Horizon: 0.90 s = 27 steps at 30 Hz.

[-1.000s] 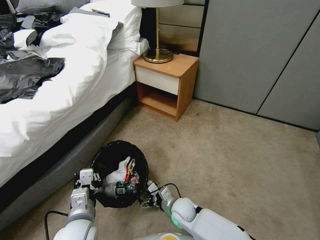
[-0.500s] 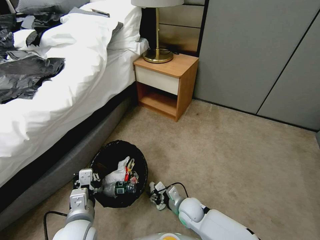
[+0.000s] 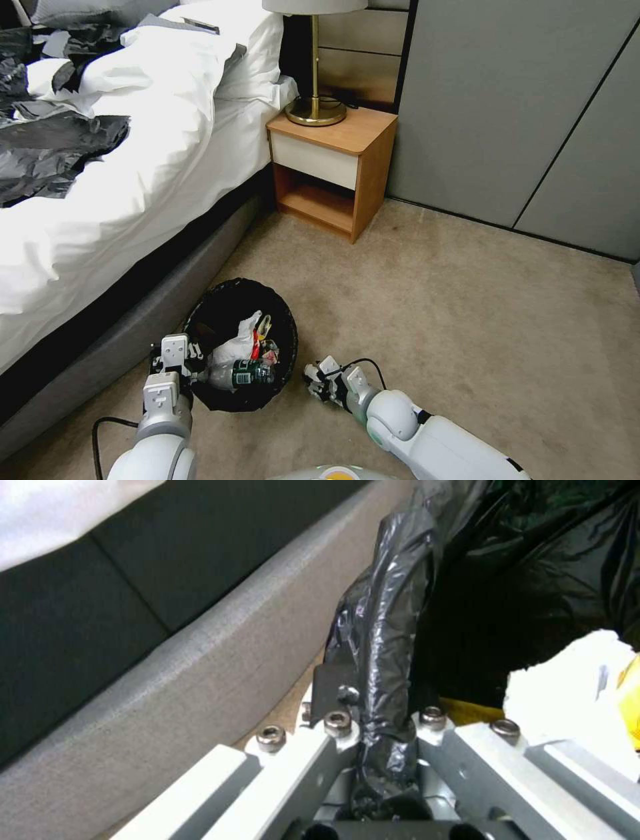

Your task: Pick up the trash bin, then pick up the garbage from the floor and place it into the trash bin.

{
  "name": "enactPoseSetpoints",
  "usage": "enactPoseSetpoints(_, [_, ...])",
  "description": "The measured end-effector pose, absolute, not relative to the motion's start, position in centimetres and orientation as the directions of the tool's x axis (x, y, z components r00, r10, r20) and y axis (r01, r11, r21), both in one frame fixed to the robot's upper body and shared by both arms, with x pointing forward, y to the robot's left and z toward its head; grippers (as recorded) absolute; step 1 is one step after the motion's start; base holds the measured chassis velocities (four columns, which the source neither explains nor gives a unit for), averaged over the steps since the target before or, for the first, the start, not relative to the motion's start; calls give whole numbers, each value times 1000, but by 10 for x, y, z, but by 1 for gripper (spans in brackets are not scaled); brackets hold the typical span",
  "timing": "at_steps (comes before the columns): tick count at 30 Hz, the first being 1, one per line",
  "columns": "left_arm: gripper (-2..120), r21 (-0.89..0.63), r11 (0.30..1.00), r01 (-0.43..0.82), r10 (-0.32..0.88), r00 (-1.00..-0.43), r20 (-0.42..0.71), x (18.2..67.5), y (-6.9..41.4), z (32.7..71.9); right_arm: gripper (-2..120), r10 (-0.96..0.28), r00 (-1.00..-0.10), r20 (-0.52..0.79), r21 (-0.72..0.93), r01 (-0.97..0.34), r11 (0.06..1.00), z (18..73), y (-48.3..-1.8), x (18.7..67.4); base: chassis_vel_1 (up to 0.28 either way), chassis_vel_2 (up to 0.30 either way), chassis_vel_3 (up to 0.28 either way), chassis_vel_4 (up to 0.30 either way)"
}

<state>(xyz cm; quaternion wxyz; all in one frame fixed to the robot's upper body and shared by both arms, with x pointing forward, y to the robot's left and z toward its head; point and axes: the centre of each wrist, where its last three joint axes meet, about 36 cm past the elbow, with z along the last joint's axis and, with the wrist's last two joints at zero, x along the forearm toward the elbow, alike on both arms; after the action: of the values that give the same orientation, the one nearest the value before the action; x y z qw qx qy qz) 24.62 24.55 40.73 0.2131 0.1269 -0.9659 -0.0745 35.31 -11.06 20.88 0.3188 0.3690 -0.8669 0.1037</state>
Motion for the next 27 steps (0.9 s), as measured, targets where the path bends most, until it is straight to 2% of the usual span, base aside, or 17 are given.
enactPoseSetpoints(2, [0, 198, 957, -213, -277, -877, 393, 246, 246, 407, 78, -577, -518, 632, 59, -710, 702, 204, -108, 349, 0, 0, 0, 0])
enactPoseSetpoints(12, [0, 197, 957, -215, -278, -875, 396, 245, 246, 407, 79, -559, -504, 658, 40, -718, 695, 191, -123, 340, 0, 0, 0, 0])
enactPoseSetpoints(15, [0, 196, 957, -215, -278, -876, 394, 245, 246, 407, 73, -555, -509, 659, 31, -718, 696, 187, -128, 340, 0, 0, 0, 0])
enactPoseSetpoints(17, [0, 196, 957, -215, -278, -876, 394, 245, 246, 407, 61, -550, -514, 658, 25, -715, 699, 184, -132, 341, 0, 0, 0, 0])
enactPoseSetpoints(18, [0, 196, 957, -215, -278, -876, 394, 245, 246, 407, 61, -550, -514, 658, 25, -715, 699, 184, -132, 341, 0, 0, 0, 0])
enactPoseSetpoints(21, [0, 195, 957, -215, -277, -877, 393, 246, 247, 408, 48, -548, -522, 653, 21, -711, 703, 180, -133, 343, 0, 0, 0, 0])
enactPoseSetpoints(27, [0, 195, 957, -216, -278, -877, 393, 246, 247, 408, 39, -546, -528, 650, 17, -709, 705, 179, -136, 344, 0, 0, 0, 0])
